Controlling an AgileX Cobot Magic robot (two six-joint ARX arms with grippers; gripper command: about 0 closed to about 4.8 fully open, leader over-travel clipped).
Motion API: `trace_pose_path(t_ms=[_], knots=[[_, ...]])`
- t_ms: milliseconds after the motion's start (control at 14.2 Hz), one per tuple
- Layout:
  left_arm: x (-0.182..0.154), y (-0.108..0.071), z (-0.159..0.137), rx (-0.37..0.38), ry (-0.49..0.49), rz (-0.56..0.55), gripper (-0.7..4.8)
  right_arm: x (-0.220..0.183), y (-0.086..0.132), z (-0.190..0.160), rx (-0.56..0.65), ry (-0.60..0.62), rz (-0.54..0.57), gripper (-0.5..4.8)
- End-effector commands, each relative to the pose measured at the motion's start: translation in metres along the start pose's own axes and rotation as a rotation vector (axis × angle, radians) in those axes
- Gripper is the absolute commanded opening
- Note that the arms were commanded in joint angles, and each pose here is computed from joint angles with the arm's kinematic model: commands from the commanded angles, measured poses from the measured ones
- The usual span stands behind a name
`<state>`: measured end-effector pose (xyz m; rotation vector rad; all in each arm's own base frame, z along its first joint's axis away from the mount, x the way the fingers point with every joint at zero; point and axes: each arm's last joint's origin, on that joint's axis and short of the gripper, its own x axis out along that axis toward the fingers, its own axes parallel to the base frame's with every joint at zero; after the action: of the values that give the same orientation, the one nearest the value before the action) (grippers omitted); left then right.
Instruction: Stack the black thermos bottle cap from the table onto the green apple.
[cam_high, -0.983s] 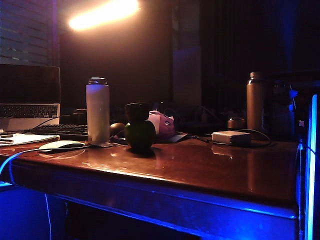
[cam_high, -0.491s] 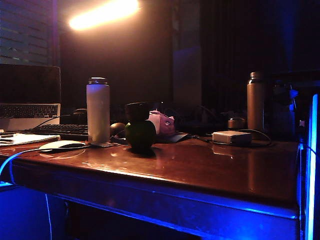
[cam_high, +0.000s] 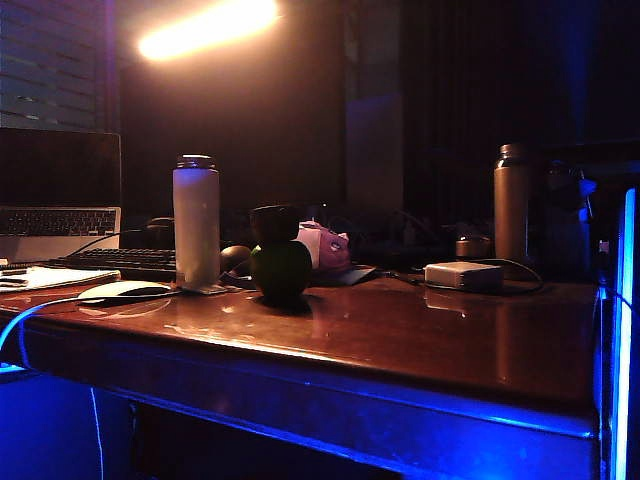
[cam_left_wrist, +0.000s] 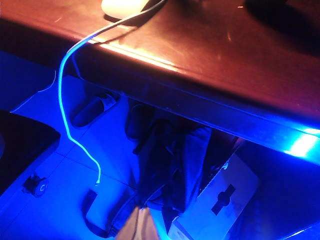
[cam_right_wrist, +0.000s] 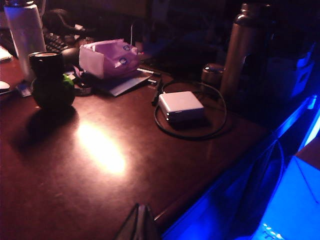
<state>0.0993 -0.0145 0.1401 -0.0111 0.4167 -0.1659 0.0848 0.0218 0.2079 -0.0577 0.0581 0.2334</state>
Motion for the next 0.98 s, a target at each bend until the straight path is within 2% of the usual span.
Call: trace_pose_path(t_ms=[70, 491, 772, 983], knots=[[0.0, 0.0, 0.001, 0.004, -0.006, 0.001, 0.04, -0.003, -0.001, -0.01, 0.005, -0.006, -0.012, -0.02], [0.0, 0.0, 0.001, 0.004, -0.006, 0.001, 0.04, 0.002, -0.004, -0.028, 0.007, 0.075, -0.055, -0.02], [0.0, 0.0, 0.001, 0.004, -0.006, 0.001, 0.04, 0.008, -0.002, -0.054, 0.013, 0.153, -0.05, -0.02], [0.0, 0.0, 0.001, 0.004, -0.006, 0.001, 0.04, 0.009, -0.002, -0.056, 0.024, 0.161, -0.051, -0.02]])
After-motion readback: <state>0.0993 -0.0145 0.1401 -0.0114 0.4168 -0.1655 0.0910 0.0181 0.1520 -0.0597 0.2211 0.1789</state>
